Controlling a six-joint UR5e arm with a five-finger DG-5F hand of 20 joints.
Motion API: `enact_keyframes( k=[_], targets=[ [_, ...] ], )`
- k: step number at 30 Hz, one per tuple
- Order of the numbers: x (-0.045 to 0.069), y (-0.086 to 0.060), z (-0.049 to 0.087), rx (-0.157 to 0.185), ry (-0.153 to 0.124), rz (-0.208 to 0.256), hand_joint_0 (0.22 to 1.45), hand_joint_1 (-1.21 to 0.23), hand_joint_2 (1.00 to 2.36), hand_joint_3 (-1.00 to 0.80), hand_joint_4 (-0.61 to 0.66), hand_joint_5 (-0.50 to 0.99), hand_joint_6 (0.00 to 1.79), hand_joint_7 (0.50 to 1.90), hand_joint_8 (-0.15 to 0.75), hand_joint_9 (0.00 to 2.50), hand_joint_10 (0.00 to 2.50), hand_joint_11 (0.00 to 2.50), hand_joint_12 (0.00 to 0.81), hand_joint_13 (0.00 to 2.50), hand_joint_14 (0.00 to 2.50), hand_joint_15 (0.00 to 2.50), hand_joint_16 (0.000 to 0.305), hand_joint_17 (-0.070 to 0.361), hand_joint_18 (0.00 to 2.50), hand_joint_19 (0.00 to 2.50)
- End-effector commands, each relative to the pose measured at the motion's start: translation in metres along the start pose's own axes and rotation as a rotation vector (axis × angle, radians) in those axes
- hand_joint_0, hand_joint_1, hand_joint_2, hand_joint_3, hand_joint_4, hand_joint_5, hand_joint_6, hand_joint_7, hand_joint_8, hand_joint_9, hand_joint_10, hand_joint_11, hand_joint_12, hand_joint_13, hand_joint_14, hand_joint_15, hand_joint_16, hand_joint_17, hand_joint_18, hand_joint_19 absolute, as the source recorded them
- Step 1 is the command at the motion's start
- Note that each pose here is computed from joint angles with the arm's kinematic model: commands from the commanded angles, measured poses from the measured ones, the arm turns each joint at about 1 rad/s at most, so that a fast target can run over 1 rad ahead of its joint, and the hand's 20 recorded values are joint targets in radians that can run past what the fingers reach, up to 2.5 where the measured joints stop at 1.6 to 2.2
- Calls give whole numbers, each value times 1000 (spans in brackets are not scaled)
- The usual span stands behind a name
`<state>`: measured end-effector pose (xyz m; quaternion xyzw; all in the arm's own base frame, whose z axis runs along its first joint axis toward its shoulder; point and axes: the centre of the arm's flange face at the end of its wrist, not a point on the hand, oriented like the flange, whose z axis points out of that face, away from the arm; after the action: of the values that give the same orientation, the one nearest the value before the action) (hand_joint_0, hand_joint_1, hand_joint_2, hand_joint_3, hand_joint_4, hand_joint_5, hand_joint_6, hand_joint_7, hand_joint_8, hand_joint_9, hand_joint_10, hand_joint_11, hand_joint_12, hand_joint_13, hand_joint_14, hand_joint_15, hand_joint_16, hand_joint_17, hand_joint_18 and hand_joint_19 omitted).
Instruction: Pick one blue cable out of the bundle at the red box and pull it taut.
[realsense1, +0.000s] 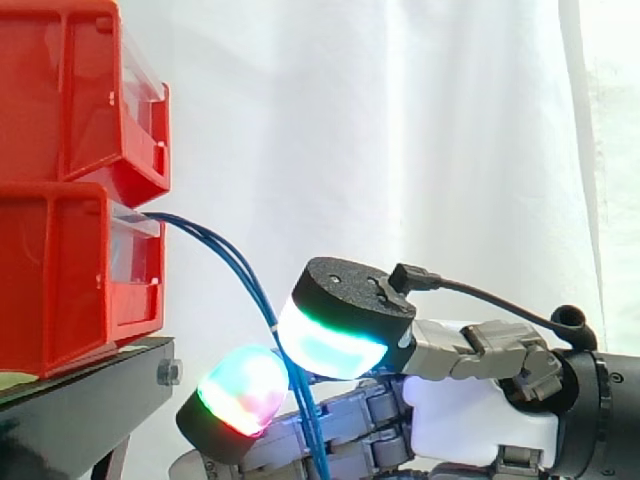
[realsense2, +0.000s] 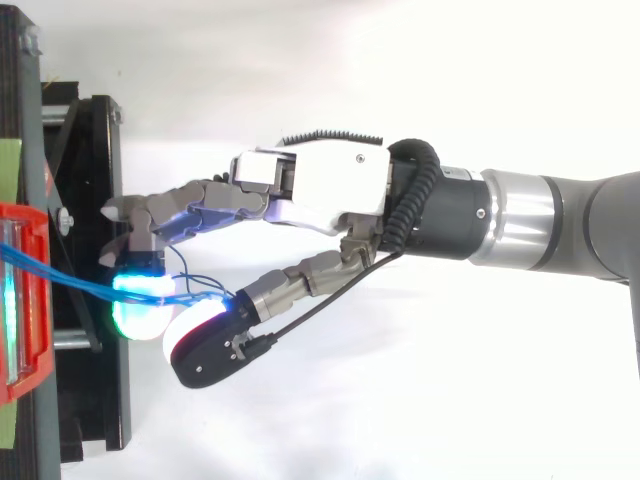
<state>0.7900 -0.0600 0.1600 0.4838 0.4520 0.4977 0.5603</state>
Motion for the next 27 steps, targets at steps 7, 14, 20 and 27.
enact_keyframes(
  k=[7, 14, 20, 27],
  targets=[
    [1, 1, 0, -1, 1, 6, 576, -718, 1005, -433, 242, -133, 615, 1133, 321, 416, 4, 192, 352, 171, 3, 81, 54, 121, 174, 185],
    [-2, 6, 3, 2, 1, 20, 578, -716, 1005, -438, 247, -128, 605, 1148, 324, 436, 4, 193, 350, 185, 2, 90, 54, 120, 183, 192],
    [-5, 10, 5, 30, -1, 32, 578, -716, 1004, -436, 243, -127, 603, 1148, 324, 439, 5, 200, 350, 191, 3, 92, 54, 120, 186, 199],
    [-5, 10, 5, 39, 4, 35, 599, -710, 1009, -376, 230, -140, 704, 1047, 324, 446, 4, 189, 347, 194, 2, 94, 53, 119, 192, 192]
  ],
)
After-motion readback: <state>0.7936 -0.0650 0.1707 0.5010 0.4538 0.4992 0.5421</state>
